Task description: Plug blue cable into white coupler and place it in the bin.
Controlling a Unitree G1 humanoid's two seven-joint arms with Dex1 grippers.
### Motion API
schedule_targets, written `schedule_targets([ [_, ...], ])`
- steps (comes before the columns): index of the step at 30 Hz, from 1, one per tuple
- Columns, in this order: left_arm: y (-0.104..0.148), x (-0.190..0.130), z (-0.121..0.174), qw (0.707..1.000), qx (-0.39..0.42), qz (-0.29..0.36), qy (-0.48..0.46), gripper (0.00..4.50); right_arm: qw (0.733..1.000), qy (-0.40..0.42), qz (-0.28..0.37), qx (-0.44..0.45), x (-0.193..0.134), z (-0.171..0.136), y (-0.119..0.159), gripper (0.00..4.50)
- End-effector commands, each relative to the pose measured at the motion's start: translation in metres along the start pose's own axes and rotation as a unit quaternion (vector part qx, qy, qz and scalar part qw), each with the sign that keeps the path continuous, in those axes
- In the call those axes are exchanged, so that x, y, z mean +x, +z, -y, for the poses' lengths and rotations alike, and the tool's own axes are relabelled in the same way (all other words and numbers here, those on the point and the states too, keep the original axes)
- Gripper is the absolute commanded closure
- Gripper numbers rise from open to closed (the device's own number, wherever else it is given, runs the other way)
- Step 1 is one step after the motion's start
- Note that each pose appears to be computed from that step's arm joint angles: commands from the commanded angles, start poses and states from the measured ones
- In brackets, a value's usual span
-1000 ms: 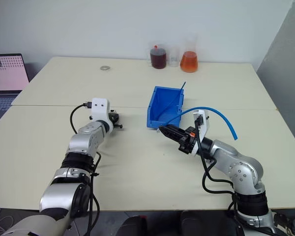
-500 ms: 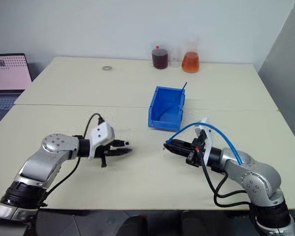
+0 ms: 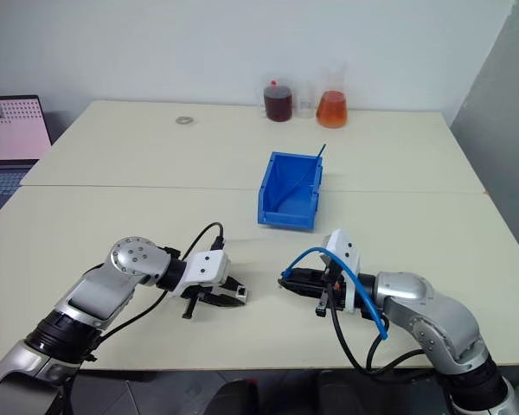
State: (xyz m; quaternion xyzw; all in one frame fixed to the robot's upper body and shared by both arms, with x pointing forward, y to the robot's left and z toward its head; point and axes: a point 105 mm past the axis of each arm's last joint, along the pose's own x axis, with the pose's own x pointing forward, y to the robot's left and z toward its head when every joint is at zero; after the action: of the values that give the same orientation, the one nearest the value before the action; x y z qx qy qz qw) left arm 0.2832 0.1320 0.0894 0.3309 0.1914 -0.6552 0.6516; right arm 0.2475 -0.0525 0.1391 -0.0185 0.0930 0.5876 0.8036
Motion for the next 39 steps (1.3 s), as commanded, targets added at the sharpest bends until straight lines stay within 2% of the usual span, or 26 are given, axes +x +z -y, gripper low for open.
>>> schedule_targets([
  [1,-0.004,0.005,0.001,1.0,0.005,-0.012,-0.011,3.73,0.999,0.015,0.015,-0.044,0.011,-0.003,0.011,4.31],
  [15,-0.005,0.013,0.0,0.999,-0.031,-0.009,-0.015,3.73,0.994,0.009,0.062,-0.085,0.056,-0.009,0.012,4.31],
  [24,-0.005,0.015,-0.001,0.999,-0.042,-0.002,-0.012,3.73,0.995,0.013,0.041,-0.092,0.063,-0.01,-0.007,4.31],
  [39,-0.008,0.014,-0.004,0.999,-0.046,0.003,-0.01,3.73,0.995,0.007,0.032,-0.092,0.067,-0.005,-0.02,4.31],
])
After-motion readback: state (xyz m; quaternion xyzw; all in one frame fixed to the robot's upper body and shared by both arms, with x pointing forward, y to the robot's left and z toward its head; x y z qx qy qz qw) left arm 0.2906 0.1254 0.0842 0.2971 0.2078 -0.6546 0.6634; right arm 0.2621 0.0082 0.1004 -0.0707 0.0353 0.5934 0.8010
